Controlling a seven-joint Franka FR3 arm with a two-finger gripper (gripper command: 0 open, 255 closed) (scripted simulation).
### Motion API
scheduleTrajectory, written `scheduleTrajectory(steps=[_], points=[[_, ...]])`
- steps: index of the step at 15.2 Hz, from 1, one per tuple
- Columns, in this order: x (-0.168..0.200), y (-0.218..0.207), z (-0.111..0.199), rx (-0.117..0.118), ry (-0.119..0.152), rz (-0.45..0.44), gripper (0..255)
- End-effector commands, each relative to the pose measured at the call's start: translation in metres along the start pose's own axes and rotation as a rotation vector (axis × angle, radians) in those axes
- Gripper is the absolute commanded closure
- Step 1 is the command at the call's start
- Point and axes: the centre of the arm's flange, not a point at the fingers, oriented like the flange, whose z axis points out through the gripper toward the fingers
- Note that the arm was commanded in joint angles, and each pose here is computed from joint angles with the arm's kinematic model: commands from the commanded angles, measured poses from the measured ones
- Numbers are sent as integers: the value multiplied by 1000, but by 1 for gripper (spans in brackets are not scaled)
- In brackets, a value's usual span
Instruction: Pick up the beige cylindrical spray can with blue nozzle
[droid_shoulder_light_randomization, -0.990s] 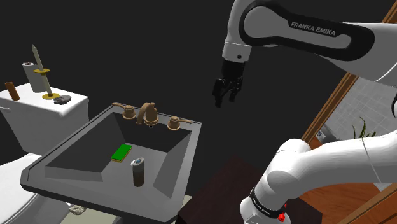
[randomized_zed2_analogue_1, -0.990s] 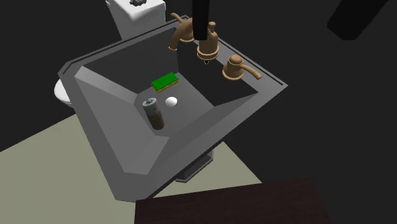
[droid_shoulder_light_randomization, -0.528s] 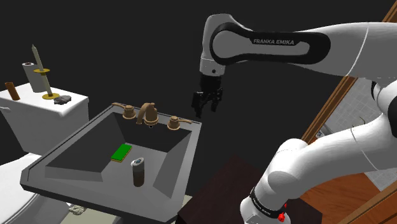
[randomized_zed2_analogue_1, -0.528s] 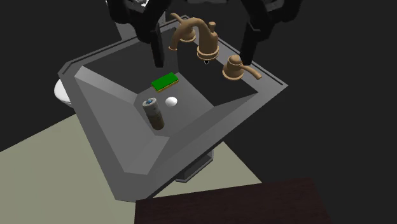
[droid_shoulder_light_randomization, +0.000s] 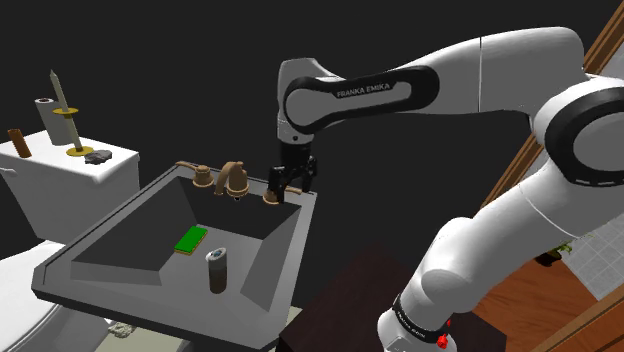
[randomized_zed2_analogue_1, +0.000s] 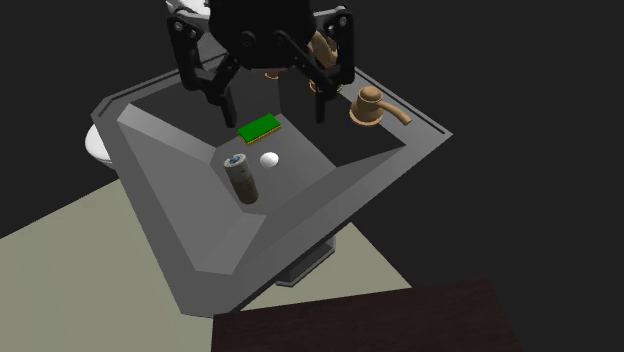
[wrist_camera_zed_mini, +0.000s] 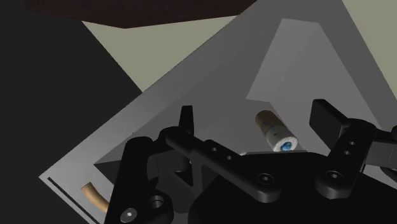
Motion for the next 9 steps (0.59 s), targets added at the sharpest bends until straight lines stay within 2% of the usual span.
scheduleTrajectory(steps=[1, 9], points=[[19, -14, 17, -4, -7, 0, 0], [90, -59, 89, -22, -41, -3, 0]])
